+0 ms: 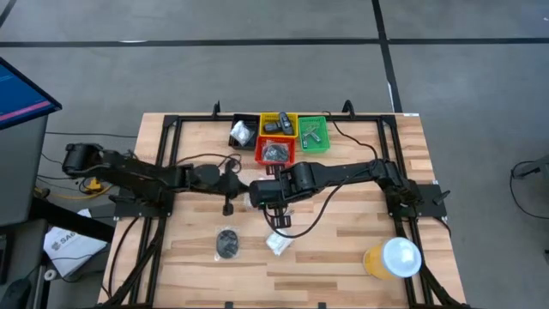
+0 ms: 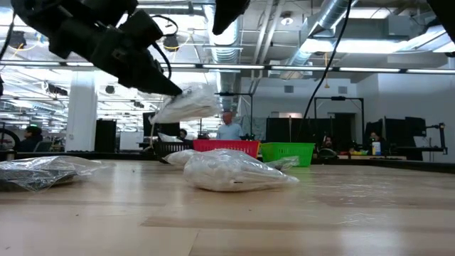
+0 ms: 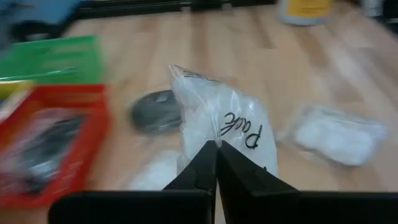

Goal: Pick & Place Travel size toiletries
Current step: Put the cotton pack into the black bin

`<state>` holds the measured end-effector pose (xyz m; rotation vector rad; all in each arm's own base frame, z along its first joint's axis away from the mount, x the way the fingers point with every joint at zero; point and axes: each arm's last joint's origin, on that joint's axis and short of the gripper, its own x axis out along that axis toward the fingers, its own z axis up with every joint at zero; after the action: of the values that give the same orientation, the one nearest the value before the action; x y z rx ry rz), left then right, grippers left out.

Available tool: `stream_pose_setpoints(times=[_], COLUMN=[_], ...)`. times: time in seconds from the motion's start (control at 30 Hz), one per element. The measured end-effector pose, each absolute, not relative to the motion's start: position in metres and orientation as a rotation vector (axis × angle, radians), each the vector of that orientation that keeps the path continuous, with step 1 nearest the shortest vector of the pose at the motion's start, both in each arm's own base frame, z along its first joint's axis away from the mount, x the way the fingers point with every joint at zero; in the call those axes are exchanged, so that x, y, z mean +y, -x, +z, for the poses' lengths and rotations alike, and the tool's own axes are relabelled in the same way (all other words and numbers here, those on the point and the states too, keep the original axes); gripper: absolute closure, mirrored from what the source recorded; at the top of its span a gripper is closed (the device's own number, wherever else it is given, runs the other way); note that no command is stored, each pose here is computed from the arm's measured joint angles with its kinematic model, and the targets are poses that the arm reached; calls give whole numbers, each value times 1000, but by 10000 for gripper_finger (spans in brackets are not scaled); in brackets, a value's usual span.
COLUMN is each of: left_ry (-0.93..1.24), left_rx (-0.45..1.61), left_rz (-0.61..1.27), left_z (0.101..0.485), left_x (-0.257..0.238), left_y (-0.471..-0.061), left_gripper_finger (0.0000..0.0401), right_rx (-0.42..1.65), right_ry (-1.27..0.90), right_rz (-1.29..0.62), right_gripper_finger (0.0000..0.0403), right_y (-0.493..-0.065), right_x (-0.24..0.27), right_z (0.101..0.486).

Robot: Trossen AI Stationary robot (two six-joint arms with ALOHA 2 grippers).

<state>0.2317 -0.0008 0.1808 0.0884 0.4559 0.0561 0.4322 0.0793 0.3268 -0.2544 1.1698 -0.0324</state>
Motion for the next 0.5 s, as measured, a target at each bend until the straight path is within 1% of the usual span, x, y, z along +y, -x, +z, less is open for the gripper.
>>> stream_pose_setpoints(times=[0.13, 0.23, 0.5], left_ry=[-104, -95, -45], left_rx=[435, 421, 439], left_rz=[207, 276, 476], left_z=[192, 197, 194], left_x=[11, 22, 60], left_y=[-223, -220, -213], left_gripper_finger=[401, 401, 401], right_rx=[1127, 1099, 1042], right_ry=[250, 268, 303], right_rz=[-30, -15, 5], right_gripper_finger=[403, 403, 403], right_y=[-436, -439, -444], right_x=[80, 80, 78], right_z=[328, 330, 332])
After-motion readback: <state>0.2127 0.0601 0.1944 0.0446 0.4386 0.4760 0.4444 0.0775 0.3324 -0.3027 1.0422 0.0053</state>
